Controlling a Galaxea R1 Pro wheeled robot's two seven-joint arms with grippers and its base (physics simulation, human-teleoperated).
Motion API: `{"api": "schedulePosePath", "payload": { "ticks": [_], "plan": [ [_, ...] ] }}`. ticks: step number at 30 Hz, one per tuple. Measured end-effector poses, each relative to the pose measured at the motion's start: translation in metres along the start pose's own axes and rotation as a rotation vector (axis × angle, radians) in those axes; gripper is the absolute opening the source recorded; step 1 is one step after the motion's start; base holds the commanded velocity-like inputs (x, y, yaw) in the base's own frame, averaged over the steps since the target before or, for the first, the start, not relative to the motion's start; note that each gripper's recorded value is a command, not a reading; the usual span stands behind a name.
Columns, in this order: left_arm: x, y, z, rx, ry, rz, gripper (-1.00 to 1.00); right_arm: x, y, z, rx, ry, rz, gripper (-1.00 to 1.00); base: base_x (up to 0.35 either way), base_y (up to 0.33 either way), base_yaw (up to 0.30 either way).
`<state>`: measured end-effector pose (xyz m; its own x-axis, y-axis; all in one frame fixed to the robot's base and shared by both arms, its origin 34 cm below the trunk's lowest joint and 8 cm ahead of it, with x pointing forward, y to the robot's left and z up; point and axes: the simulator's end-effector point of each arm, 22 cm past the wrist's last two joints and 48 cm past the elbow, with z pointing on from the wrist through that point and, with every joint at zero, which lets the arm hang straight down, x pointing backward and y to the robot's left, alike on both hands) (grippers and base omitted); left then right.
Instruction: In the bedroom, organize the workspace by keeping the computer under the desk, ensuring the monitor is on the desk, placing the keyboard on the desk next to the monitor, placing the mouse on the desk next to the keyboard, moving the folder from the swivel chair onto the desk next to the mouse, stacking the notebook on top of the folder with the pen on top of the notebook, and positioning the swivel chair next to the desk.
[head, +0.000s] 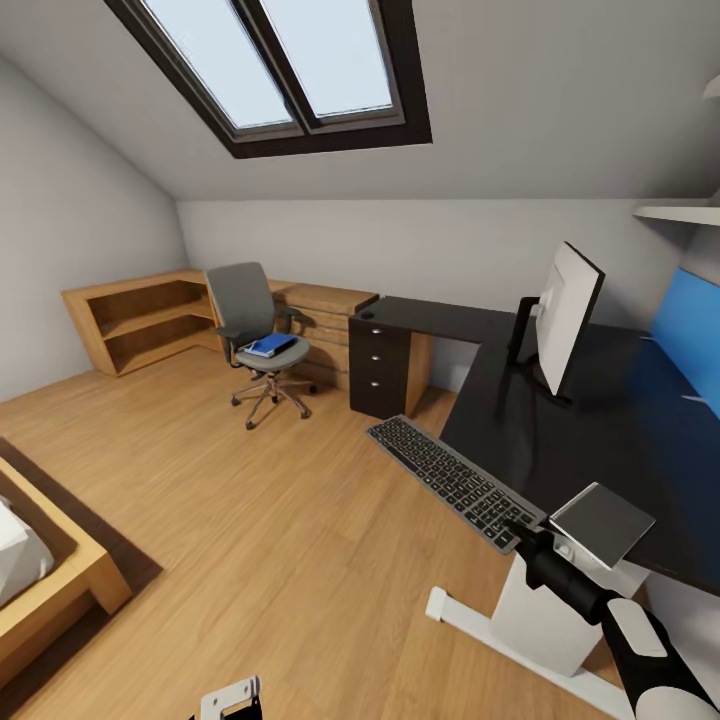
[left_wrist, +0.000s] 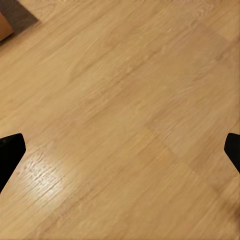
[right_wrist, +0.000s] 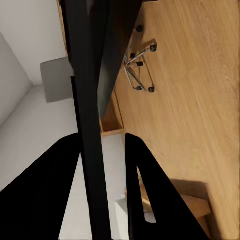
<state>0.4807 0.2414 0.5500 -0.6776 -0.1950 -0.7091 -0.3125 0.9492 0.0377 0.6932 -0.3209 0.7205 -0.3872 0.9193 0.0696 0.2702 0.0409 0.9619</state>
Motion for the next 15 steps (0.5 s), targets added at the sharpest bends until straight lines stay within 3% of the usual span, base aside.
{"api": "schedulePosePath", "payload": {
  "ticks": [15],
  "plan": [
    [-0.016, 0.003, -0.013, -0.006, 0.002, -0.002, 1.0, 0.005, 0.025, -0.002, -0.019, 0.007, -0.003, -1.0, 0.0, 0.0, 0.0]
  ]
}}
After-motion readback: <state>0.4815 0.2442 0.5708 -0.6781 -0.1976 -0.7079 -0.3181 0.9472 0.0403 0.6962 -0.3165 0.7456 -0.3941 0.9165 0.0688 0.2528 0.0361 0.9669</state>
